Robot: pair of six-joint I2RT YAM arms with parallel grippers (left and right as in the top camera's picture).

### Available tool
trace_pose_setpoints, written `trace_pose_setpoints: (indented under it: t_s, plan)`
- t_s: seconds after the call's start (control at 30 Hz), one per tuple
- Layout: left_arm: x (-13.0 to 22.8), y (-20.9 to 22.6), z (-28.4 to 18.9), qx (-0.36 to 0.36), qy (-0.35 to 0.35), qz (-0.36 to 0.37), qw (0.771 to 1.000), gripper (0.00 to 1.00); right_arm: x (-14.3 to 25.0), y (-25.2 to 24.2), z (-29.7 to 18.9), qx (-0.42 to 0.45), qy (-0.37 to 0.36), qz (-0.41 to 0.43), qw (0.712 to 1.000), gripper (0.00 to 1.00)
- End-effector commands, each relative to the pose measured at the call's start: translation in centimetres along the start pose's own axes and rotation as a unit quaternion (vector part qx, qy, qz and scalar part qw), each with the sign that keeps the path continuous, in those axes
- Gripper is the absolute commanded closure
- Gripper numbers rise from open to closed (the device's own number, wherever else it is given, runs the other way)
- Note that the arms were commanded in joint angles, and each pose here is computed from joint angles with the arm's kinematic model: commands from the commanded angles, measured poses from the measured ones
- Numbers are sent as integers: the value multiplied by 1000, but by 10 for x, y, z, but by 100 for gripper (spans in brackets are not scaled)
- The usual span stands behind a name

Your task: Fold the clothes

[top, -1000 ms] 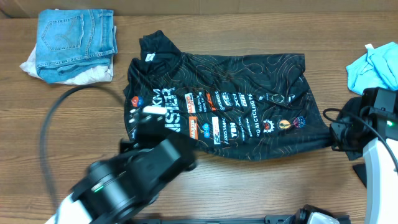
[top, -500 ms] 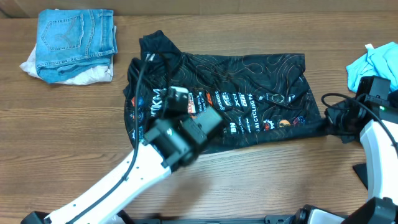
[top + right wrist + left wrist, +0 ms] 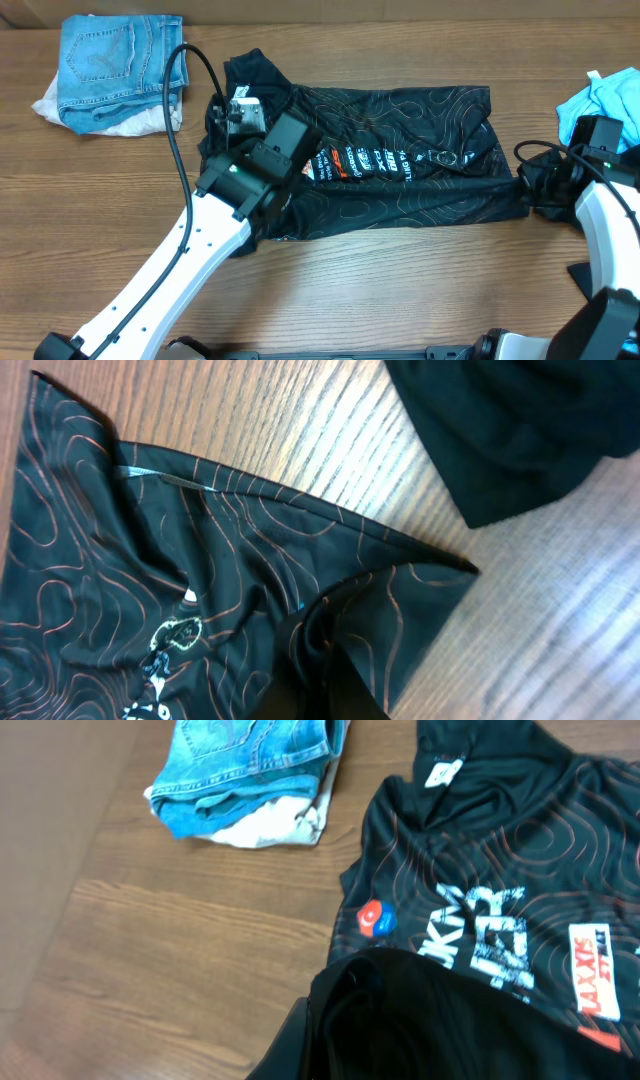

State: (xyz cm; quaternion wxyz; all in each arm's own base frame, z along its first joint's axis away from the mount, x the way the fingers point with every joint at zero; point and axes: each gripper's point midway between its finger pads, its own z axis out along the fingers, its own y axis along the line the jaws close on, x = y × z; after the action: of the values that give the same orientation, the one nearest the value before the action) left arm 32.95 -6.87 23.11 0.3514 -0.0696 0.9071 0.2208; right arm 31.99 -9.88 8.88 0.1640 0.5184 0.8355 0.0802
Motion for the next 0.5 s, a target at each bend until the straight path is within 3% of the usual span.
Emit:
trace_pose_setpoints:
  t_s: [0.0,0.37,0.4,0.43,0.47]
  plan:
    - [-4,-6,11,6,5,24,1000,96,0,11,3,-11,1,-12,1000,95]
    - [-4,-9,64,-31,34,14,999,93,6,40,10,-28,-27,-57,998,94]
    - [-5,-9,68,-34,36,10,999,87,4,39,10,-21,-35,-59,997,93]
    - [-6,-7,73,-36,36,7,999,73,2,38,10,-15,-45,-61,997,88]
    - [-8,-6,76,-38,35,8,999,34,-1,37,10,-8,-53,-62,997,81]
